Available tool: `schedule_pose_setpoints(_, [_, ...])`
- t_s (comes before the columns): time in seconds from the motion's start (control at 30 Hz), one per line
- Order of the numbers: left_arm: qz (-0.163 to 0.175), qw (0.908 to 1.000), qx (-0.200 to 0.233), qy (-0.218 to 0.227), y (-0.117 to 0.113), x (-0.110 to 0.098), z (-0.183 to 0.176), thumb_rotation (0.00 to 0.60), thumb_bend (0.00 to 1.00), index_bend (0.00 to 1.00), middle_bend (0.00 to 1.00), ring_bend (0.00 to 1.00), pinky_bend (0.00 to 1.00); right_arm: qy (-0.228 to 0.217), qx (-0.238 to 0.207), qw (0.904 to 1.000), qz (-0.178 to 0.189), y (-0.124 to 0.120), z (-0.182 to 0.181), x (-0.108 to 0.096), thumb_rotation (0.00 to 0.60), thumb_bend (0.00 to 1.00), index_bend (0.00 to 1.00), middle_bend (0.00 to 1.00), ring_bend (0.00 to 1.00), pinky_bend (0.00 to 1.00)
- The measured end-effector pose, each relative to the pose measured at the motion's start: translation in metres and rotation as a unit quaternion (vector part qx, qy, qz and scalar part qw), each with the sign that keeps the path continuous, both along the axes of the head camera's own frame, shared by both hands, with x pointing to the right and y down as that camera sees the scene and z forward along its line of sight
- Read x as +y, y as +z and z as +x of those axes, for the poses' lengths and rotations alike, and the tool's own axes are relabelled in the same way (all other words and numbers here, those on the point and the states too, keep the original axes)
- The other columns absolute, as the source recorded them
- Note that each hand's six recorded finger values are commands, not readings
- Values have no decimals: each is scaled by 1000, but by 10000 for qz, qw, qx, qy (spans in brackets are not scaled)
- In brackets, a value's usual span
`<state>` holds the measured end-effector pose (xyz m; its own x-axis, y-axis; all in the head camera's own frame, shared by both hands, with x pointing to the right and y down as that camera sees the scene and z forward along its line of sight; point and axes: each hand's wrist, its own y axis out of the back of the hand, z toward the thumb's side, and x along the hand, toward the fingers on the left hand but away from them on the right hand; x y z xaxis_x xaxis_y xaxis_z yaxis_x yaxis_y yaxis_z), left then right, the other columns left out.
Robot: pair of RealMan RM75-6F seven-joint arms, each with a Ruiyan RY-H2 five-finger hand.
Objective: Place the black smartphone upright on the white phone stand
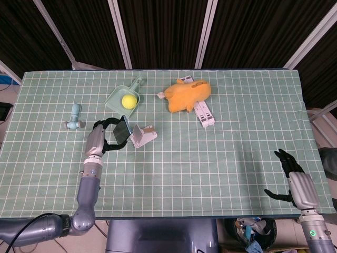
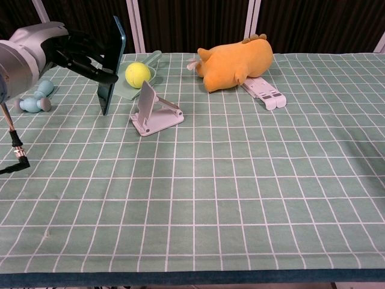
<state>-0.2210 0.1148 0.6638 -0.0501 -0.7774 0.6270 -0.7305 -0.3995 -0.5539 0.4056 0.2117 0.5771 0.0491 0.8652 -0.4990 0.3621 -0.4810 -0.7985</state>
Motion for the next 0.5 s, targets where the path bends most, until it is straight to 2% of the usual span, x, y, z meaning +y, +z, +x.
schedule_pose_setpoints(0.27, [-236, 9971, 360, -623, 11, -1, 16, 600, 347, 560, 588, 132, 0, 13, -23, 10000, -22, 0, 0, 0, 600, 141, 0, 0, 0, 185])
schedule_pose_setpoints(0.5, [-296, 9950, 417, -854, 21, -1, 20, 600, 347, 560, 588, 132, 0, 32, -36, 10000, -30, 0, 0, 0, 600, 141, 0, 0, 0, 185])
